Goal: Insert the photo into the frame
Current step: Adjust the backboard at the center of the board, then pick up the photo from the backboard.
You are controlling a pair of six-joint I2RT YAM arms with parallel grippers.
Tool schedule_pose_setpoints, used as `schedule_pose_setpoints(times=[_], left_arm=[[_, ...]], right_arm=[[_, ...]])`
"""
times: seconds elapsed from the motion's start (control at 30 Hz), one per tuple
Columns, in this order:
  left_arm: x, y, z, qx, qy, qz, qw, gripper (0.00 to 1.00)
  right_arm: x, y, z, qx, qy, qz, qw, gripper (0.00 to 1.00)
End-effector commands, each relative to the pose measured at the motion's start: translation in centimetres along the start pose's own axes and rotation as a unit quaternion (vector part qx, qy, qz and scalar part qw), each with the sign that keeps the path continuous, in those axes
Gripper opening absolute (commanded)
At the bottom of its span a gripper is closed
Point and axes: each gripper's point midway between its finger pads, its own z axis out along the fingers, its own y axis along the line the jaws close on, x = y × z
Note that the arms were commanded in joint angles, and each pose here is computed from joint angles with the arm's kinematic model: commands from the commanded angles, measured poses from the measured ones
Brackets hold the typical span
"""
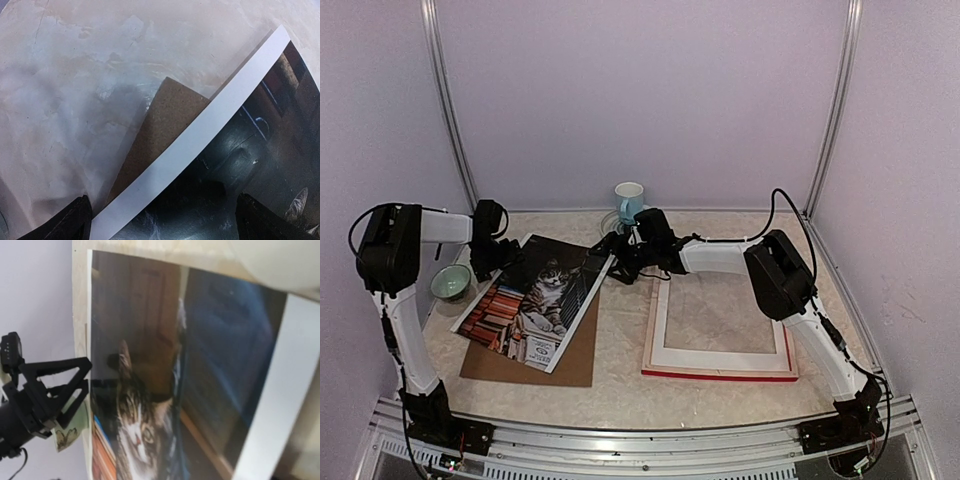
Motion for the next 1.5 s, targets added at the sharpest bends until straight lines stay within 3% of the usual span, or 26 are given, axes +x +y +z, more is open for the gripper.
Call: schedule_pose_setpoints(times=[0.0, 0.2, 0.37, 0.47, 0.53, 0.6, 0.97, 1.3, 1.47], left_arm=[[1.5, -1.5, -1.1, 0.028, 0.020, 0.000, 0.999, 0.99], [1.6, -1.7, -1.4, 0.029, 0.018, 0.002, 0.999, 0.99], [1.5, -1.4, -1.3, 0.024, 0.016, 0.002, 1.000, 0.99], [1.4, -1.4, -1.4, 0.023, 0.014, 0.002, 1.000, 0.99], [1.3, -1.4, -1.5, 0.023, 0.012, 0.001, 1.000, 0.99], [1.2, -1.4, -1.5, 0.024, 0.012, 0.001, 1.000, 0.99], [-0.5, -1.2, -3.1, 0.011, -0.018, 0.004, 1.000, 0.99], [-1.3, -3.2, -6.1, -0.009, -0.061, 0.045, 0.997, 0.99], [-0.6, -4.6, -7.1, -0.005, -0.068, 0.065, 0.996, 0.99]], right_arm=[[0.9, 0.1, 0.8, -0.012, 0.009, 0.007, 1.000, 0.85], [1.1, 0.1, 0.7, -0.018, 0.010, 0.011, 1.000, 0.84], [1.8, -0.5, 0.2, -0.016, 0.014, 0.012, 1.000, 0.77], [1.8, -0.4, -0.3, -0.025, 0.010, 0.004, 1.000, 0.64], [1.9, 0.1, -0.5, -0.044, 0.011, -0.005, 0.999, 0.47], [2.1, 0.1, -0.4, -0.059, 0.018, -0.001, 0.998, 0.36], [1.5, 0.3, -0.8, -0.040, 0.010, -0.025, 0.999, 0.00], [1.1, 0.2, -1.1, -0.018, 0.010, -0.043, 0.999, 0.00], [0.7, 0.4, -1.4, -0.020, 0.007, -0.045, 0.999, 0.07]])
